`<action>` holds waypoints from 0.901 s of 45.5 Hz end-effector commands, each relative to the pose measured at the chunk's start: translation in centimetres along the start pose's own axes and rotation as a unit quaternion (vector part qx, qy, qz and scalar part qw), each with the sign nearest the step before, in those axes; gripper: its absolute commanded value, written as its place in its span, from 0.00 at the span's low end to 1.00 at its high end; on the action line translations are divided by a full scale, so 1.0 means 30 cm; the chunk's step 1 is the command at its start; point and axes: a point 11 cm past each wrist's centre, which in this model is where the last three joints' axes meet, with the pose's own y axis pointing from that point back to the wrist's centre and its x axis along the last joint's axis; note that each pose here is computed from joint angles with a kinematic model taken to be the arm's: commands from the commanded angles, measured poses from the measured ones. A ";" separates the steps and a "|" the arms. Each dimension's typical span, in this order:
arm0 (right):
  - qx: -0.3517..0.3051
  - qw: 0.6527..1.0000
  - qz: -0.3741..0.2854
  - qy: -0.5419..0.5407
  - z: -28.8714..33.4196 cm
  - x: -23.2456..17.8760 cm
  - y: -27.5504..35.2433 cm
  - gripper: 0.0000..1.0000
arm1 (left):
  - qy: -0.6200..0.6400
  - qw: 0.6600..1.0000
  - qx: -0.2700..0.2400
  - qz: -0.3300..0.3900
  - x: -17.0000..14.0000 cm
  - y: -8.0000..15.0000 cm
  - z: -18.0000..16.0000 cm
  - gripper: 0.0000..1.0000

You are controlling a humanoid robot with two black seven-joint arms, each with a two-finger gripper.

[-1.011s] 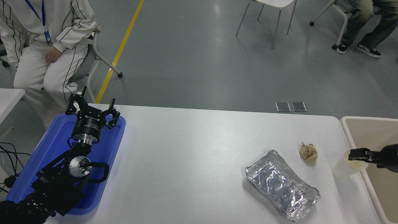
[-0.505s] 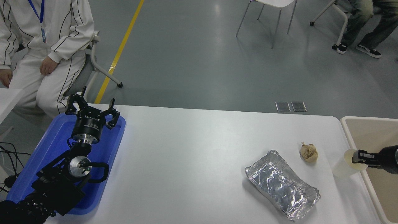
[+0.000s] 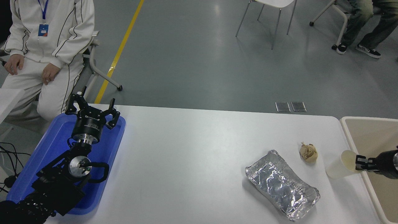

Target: Pick up paper cup place in dustbin

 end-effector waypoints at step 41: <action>0.018 0.999 -0.015 0.044 -0.110 0.118 0.373 0.00 | 0.000 1.000 0.000 0.000 0.000 0.000 0.002 1.00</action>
